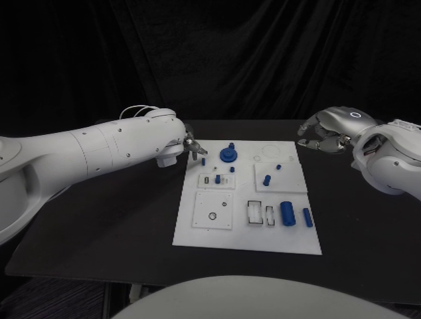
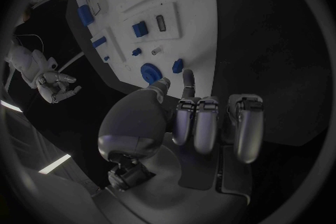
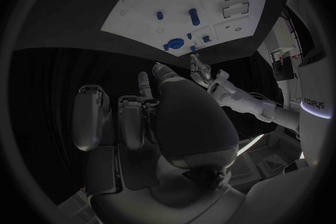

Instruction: Assemble the parts on the task board

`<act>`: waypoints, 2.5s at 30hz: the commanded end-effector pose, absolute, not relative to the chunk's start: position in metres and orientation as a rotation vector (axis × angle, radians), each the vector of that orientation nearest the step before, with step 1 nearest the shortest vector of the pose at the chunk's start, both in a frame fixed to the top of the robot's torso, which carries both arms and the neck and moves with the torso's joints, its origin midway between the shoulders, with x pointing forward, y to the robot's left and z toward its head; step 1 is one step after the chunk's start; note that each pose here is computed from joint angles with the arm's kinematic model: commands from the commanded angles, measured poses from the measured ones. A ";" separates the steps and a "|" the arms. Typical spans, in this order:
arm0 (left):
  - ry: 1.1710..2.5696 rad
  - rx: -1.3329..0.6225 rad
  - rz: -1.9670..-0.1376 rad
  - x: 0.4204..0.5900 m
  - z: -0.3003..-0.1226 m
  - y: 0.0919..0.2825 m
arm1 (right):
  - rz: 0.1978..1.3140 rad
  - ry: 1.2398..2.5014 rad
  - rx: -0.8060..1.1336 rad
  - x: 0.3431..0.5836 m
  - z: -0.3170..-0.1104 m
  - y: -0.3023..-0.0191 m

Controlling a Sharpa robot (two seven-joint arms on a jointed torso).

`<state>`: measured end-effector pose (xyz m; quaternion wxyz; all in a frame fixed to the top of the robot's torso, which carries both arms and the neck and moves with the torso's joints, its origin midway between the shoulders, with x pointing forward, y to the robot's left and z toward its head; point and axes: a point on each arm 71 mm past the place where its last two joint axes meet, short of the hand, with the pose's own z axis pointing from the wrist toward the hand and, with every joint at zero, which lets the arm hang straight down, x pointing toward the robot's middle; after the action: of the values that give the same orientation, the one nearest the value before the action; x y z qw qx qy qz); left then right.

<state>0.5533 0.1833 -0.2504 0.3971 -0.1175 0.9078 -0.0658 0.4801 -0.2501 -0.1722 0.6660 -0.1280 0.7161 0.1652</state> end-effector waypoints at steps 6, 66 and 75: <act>2.313 -0.270 -0.213 0.553 -0.253 0.178 | 0.361 1.624 -0.285 0.480 -0.173 -0.251; 2.348 -0.248 -0.249 0.551 -0.272 0.172 | 0.347 1.643 -0.283 0.479 -0.174 -0.253; 2.357 -0.249 -0.245 0.549 -0.276 0.172 | 0.347 1.651 -0.286 0.479 -0.175 -0.252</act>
<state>0.5501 0.1744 -0.2752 0.3738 -0.1017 0.9179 -0.0864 0.4789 -0.2510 -0.1735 0.6588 -0.1297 0.7232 0.1618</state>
